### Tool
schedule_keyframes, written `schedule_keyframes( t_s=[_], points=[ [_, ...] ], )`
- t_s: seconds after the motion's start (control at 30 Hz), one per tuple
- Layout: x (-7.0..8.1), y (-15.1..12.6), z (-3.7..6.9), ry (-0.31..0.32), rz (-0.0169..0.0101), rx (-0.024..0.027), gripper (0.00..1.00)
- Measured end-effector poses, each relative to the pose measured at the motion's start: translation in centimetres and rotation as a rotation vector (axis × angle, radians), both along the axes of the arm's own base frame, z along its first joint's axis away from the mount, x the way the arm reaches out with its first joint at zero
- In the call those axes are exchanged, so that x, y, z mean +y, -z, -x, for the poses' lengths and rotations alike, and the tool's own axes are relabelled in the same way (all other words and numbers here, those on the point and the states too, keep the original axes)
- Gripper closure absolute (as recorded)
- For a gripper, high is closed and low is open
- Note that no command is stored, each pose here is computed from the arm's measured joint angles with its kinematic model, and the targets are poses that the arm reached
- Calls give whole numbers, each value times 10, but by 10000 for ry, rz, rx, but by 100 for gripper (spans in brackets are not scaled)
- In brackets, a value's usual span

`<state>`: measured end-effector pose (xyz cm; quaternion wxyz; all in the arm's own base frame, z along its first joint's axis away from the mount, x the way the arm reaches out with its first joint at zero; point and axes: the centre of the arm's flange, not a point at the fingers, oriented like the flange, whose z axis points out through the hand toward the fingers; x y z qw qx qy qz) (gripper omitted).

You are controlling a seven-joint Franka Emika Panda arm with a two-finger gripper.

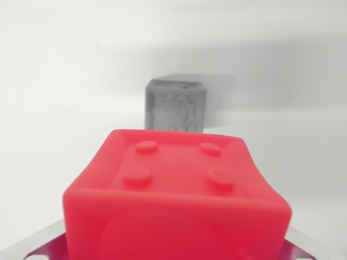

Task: Destack cube

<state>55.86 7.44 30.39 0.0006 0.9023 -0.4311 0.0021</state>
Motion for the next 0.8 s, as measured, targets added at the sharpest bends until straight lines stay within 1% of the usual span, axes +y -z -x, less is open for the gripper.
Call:
schedule_keyframes(
  t_s=[0.1,0.17,0.23,0.27,0.4,0.43,0.5,0.67,0.8],
  points=[
    [0,-10,0,3,1,-4,100],
    [0,-15,-1,10,-5,-39,100],
    [2,-15,-2,31,-9,-47,100],
    [3,-13,-2,47,-10,-31,100],
    [9,-5,-6,139,-12,68,100],
    [10,-3,-6,165,-13,82,100],
    [12,-2,-7,210,-16,86,100],
    [19,1,-12,347,-30,70,100],
    [25,5,-15,441,-35,80,100]
  ],
)
